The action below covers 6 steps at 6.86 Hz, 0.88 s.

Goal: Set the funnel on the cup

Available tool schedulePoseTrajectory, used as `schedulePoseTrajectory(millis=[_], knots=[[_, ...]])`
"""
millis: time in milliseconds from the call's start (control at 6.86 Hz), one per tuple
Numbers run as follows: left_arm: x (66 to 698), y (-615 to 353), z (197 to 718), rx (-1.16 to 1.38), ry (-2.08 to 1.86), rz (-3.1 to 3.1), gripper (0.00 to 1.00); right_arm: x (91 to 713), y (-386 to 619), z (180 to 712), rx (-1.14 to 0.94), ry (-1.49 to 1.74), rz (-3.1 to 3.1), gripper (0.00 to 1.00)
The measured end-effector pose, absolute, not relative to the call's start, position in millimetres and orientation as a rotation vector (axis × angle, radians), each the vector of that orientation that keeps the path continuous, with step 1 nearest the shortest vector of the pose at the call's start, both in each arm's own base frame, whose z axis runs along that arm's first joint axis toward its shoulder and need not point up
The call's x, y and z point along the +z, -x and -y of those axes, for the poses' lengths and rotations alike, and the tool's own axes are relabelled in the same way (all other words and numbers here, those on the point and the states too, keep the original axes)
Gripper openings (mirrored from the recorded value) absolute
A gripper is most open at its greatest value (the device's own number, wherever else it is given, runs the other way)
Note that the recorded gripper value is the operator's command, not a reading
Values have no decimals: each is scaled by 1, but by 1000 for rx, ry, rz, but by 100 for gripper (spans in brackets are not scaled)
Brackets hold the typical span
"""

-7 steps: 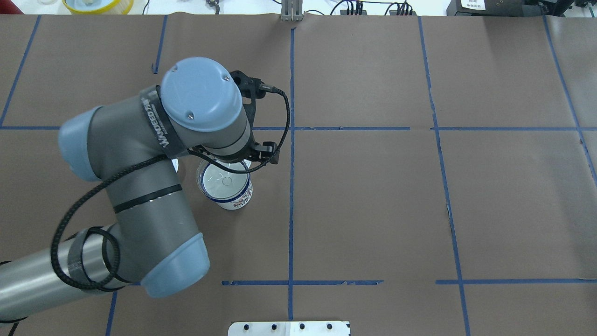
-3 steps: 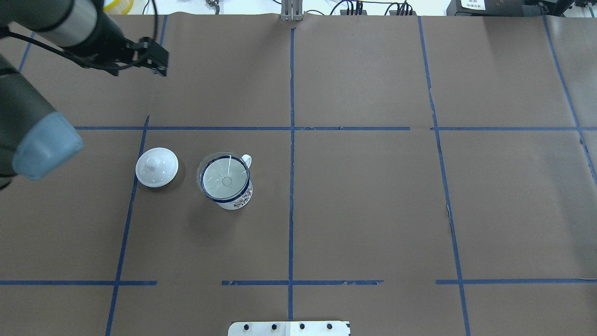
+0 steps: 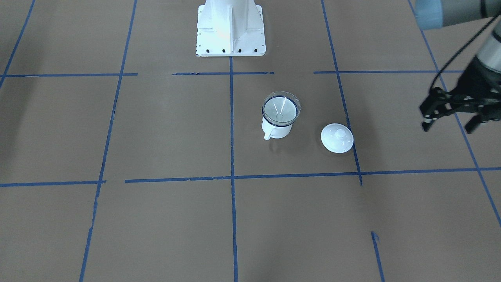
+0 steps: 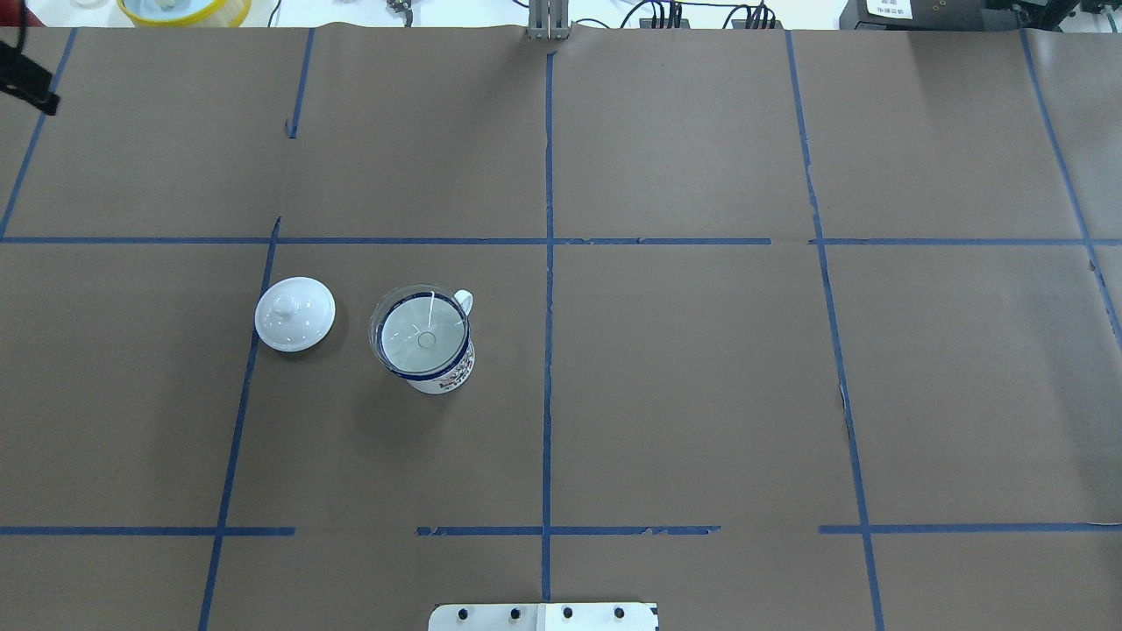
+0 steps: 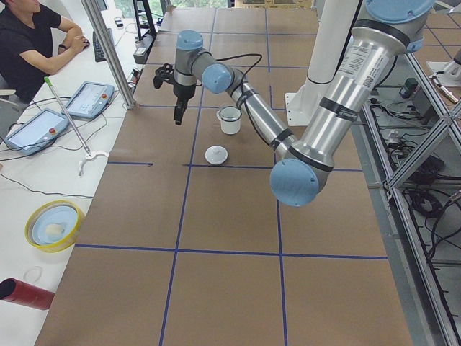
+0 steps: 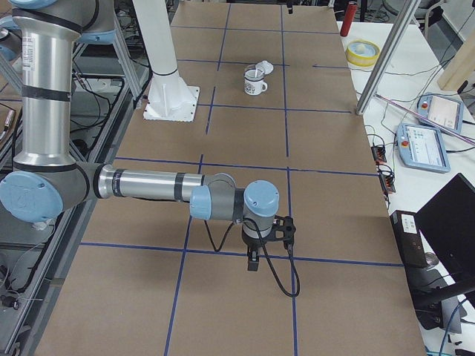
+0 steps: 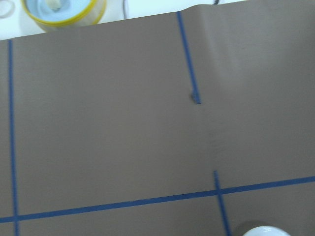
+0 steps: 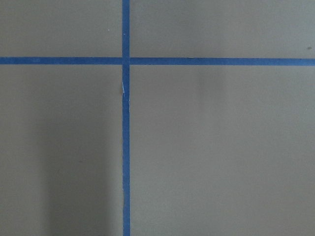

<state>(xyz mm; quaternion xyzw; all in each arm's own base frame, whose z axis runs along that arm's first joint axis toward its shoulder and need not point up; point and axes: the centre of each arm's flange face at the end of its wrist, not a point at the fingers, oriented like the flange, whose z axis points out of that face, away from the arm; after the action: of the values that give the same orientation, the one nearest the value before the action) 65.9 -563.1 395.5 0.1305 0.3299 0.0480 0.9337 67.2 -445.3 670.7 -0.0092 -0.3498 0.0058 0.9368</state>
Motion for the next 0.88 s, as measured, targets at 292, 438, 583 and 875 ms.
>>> schedulePoseTrajectory(millis=[292,438,583,875], knots=[[492,-7,524,109,-171,-657,100,671,-67,445,12,19,715,100],[532,21,512,106,-132,-658,100,671,-67,445,12,19,715,100],[570,46,504,104,-95,-679,100,671,-67,445,12,19,715,100],[624,66,492,101,-32,-715,100,671,-67,445,12,19,715,100]])
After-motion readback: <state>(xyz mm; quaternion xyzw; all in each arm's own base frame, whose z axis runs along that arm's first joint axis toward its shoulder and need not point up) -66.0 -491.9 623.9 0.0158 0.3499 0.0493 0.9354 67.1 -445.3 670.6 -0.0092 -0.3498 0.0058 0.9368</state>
